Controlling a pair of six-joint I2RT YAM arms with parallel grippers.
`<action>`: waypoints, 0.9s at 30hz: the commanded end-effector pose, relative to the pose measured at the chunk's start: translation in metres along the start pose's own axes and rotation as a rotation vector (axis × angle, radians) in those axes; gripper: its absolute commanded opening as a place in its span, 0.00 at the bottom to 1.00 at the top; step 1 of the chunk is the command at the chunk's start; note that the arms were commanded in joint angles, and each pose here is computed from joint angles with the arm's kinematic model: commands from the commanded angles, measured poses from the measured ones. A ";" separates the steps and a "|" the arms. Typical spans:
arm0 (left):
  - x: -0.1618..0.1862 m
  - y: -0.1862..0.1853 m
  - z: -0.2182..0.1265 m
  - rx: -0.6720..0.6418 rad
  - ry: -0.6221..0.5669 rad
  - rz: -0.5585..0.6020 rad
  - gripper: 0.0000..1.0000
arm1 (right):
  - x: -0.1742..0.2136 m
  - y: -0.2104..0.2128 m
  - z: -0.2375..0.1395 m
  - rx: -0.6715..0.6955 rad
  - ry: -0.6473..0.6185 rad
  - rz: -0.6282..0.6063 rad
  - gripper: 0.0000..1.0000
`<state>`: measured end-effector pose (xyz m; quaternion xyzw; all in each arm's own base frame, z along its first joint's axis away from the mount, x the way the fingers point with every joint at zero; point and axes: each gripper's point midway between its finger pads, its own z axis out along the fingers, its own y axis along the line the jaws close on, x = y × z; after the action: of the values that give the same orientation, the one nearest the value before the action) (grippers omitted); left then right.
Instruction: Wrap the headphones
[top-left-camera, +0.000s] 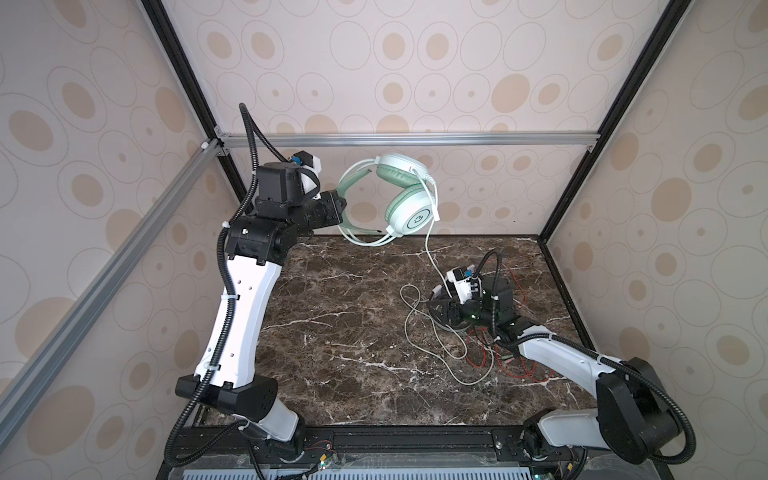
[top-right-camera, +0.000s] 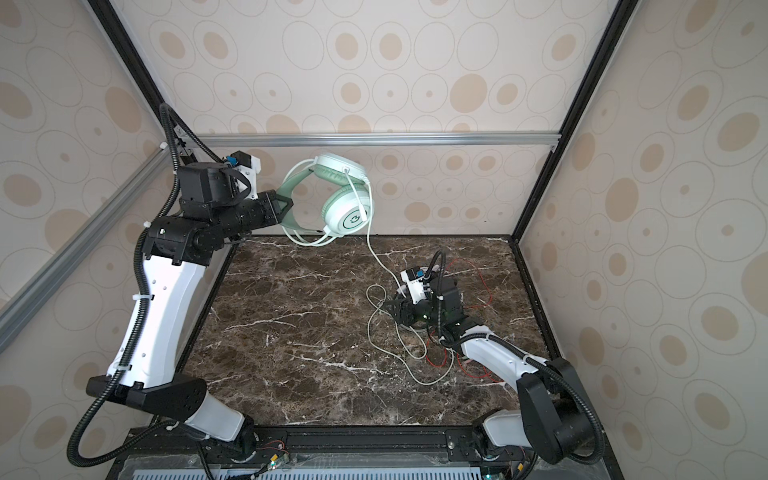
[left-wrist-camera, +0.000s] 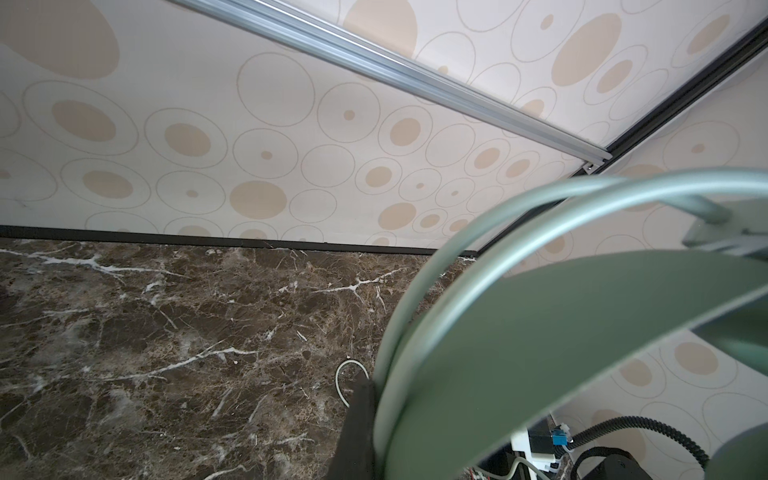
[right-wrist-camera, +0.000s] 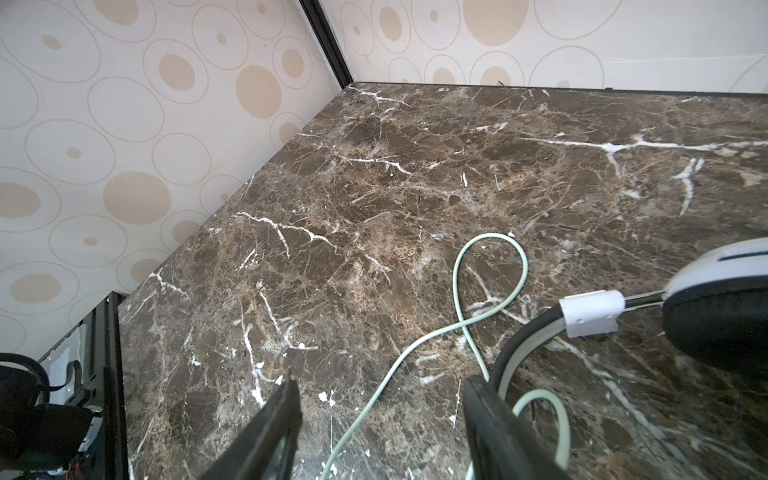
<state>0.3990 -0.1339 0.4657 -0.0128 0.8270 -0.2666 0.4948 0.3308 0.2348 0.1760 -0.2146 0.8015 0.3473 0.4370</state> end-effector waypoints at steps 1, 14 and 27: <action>-0.027 -0.014 -0.018 0.047 -0.095 -0.035 0.00 | 0.003 -0.003 0.003 -0.004 -0.011 0.003 0.60; -0.023 0.015 -0.011 -0.046 -0.096 -0.120 0.00 | 0.004 -0.008 0.001 0.031 -0.008 -0.005 0.26; -0.018 0.071 0.000 -0.208 -0.182 -0.202 0.00 | 0.009 -0.006 -0.029 0.112 0.039 -0.020 0.12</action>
<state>0.4282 -0.0820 0.4020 -0.1411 0.8496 -0.2017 0.4665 0.3226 0.2174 0.1842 -0.2024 0.8136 0.3121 0.4469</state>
